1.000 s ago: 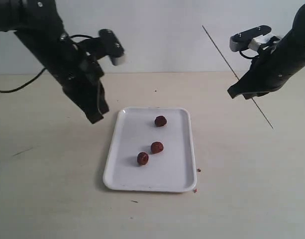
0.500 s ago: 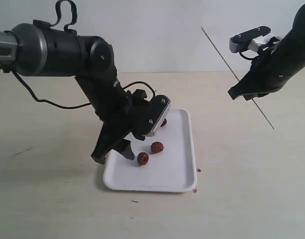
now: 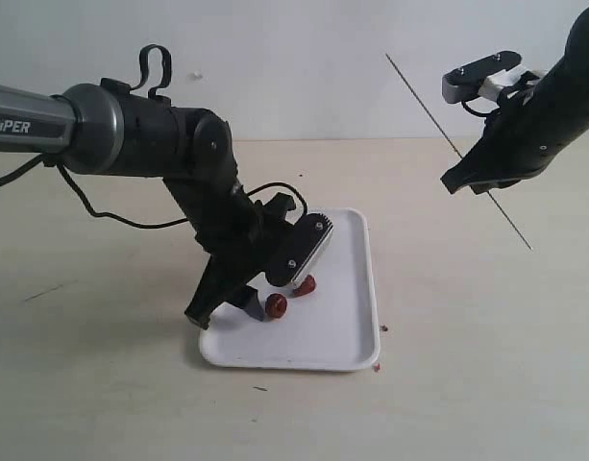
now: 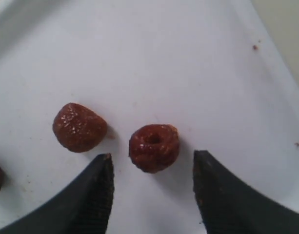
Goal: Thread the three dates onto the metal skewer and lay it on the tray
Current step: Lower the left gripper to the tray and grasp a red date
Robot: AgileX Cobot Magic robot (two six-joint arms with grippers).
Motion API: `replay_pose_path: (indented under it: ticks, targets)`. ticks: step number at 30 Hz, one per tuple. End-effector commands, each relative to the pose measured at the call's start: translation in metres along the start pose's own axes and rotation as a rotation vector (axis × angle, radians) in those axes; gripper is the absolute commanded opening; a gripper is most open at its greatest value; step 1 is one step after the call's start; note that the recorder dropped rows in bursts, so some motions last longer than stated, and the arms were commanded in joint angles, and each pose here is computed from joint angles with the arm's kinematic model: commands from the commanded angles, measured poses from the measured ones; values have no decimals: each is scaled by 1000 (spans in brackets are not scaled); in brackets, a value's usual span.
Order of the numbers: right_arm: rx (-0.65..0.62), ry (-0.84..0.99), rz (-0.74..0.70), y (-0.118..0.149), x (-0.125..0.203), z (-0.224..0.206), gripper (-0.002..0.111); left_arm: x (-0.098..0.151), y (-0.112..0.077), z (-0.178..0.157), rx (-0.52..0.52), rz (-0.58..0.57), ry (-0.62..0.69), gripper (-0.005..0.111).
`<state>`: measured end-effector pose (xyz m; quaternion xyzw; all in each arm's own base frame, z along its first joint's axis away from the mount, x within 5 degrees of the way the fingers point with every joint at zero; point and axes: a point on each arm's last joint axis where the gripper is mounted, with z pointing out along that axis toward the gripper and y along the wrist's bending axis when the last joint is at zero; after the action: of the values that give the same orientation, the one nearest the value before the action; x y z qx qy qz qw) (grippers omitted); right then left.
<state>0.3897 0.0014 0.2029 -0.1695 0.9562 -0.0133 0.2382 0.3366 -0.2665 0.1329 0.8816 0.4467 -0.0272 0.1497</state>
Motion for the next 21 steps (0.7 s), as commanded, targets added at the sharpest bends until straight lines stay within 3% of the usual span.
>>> replay_pose_path:
  ticks: [1, 12, 21]
  targets:
    - [8, -16, -7, -2, -1, -4, 0, -4, 1, -3, -6, -26, -35, 51]
    - [9, -18, -7, -2, -1, -4, 0, -4, -3, 1, 8, -12, -40, 51]
    - [9, -18, -7, -2, -1, -4, 0, -2, 1, 6, -44, -24, -33, 51]
